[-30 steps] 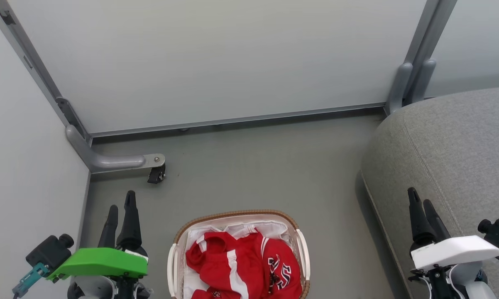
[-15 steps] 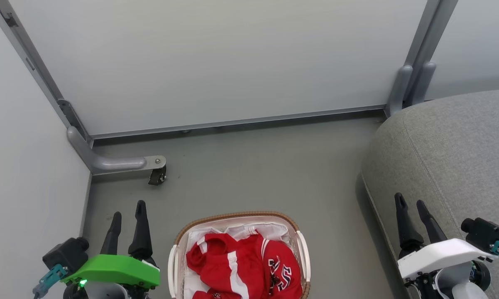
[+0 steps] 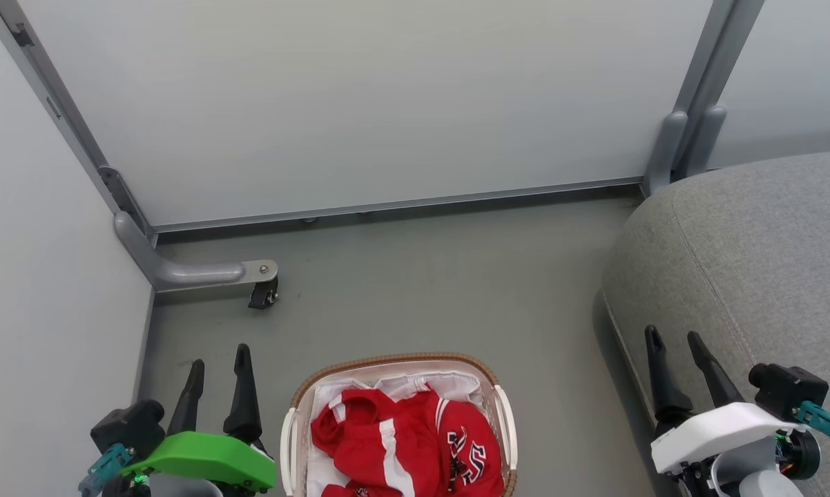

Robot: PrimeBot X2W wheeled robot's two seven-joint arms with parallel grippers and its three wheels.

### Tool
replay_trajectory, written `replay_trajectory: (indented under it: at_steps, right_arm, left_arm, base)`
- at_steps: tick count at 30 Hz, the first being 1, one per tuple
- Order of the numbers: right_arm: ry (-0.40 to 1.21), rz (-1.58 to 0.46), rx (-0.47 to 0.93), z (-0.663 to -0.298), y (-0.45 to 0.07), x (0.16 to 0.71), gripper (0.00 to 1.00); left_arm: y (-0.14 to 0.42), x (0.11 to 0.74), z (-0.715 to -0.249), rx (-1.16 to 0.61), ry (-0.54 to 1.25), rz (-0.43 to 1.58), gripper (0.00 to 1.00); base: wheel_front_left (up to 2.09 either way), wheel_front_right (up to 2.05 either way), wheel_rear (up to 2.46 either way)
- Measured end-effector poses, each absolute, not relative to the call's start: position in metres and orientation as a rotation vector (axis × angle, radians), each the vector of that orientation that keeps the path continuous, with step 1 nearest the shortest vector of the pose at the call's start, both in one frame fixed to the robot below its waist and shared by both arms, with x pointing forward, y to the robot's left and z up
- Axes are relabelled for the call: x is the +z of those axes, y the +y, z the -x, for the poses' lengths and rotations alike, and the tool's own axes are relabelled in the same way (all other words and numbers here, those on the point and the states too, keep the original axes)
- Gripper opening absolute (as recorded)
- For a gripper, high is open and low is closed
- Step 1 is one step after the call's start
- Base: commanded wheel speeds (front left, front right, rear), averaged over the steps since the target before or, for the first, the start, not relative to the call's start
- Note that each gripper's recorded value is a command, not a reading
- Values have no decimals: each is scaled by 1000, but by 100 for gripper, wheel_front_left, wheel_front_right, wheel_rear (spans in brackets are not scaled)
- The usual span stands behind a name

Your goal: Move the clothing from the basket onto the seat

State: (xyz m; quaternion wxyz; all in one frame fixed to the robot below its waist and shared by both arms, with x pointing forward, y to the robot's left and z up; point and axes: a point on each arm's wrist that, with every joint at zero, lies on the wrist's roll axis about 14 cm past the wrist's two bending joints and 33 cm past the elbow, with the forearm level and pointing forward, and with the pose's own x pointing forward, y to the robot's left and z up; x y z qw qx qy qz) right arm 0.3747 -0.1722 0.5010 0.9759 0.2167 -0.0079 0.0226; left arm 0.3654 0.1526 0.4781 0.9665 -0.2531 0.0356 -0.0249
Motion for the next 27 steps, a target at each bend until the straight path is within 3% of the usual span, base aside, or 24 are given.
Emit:
replay_trajectory:
  at_steps: [27]
  right_arm:
    - [-33, -188, 111, -369, -158, 499, 100]
  left_arm:
    - [150, 464, -356, -68, 85, 317, 100]
  base:
    - [0, 0, 0]
